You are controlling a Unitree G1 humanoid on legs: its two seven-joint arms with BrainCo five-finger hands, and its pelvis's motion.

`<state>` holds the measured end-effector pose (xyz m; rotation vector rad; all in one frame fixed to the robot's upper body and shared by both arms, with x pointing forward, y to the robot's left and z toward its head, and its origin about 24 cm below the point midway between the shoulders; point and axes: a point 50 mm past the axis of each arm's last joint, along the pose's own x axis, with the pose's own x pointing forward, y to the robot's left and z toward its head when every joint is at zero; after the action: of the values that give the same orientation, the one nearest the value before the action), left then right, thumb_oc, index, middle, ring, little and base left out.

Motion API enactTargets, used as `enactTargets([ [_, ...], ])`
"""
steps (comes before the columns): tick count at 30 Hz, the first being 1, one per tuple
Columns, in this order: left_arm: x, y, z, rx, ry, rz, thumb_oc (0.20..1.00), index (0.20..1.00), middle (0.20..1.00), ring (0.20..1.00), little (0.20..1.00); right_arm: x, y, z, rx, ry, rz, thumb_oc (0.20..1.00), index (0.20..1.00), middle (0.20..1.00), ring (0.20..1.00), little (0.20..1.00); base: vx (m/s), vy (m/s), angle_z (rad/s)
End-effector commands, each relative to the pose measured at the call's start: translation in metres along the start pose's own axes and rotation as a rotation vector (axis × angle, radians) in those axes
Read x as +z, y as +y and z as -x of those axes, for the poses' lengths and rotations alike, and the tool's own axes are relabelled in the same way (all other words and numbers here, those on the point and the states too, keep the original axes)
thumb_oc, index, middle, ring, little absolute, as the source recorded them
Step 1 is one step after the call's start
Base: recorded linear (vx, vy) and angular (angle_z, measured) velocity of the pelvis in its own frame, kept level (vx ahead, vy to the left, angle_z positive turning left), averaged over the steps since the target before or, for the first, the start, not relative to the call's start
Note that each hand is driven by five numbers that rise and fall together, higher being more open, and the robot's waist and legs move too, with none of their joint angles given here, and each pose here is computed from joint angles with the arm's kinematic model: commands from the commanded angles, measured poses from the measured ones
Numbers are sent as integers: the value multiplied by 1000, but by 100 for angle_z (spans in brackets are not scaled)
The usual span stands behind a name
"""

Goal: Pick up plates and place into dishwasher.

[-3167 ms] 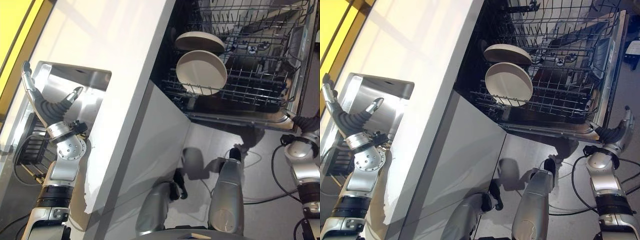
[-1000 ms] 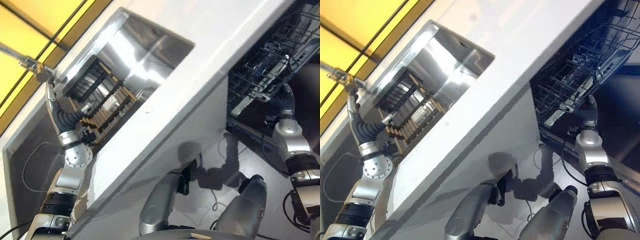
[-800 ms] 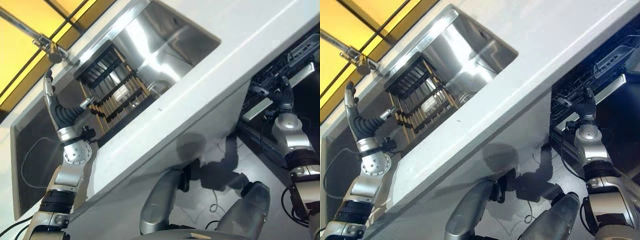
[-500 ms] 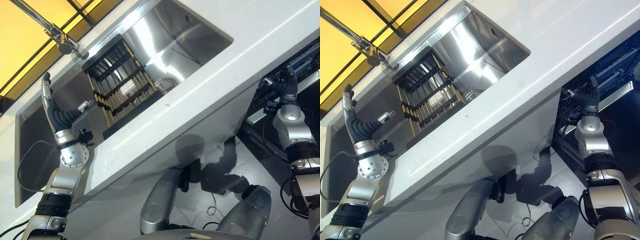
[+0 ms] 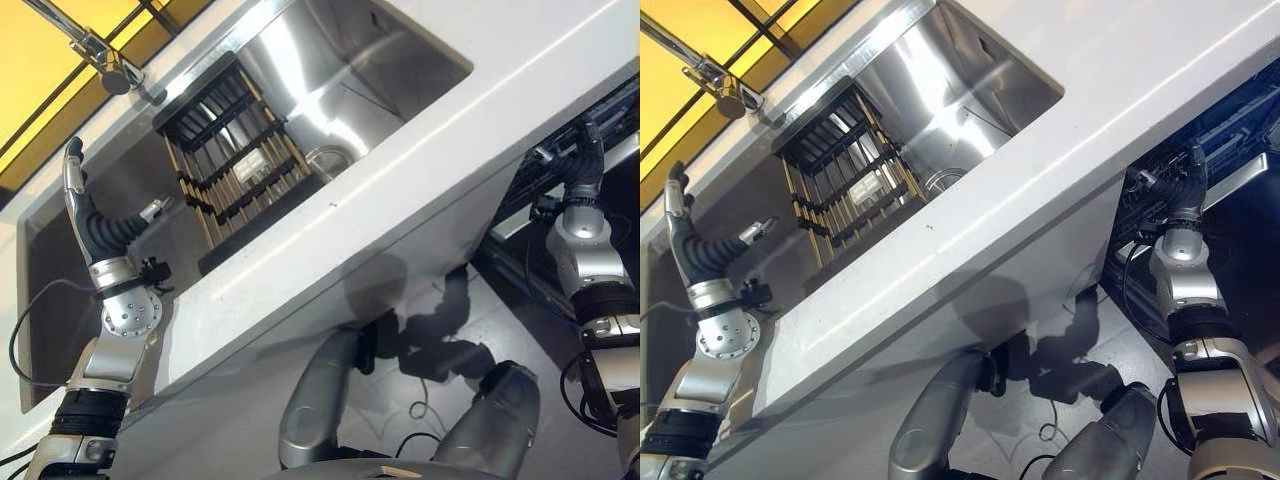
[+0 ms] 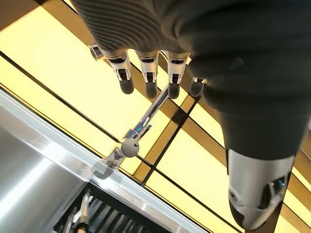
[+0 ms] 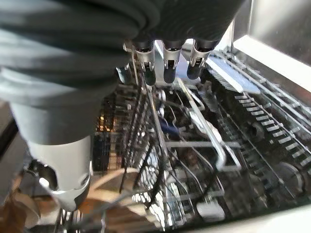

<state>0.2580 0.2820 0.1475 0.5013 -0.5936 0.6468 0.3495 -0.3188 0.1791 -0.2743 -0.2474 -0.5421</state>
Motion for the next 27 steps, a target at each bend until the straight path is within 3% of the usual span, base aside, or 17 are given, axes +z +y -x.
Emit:
enactTargets([
  [1, 11, 16, -11, 78, -66, 11, 1000, 1000, 1000, 1000, 1000, 52, -4, -12, -48, -205, -55, 1000, 1000, 1000, 1000, 1000, -102, -78, -18],
  [17, 14, 15, -17, 135, -84, 9, 1000, 1000, 1000, 1000, 1000, 24, -42, 19, -283, -156, 93, 1000, 1000, 1000, 1000, 1000, -112, -60, -29],
  [27, -2, 12, -1, 156, -12, 5, 1000, 1000, 1000, 1000, 1000, -36, -54, 58, -389, 38, 84, 1000, 1000, 1000, 1000, 1000, -30, 37, -31],
])
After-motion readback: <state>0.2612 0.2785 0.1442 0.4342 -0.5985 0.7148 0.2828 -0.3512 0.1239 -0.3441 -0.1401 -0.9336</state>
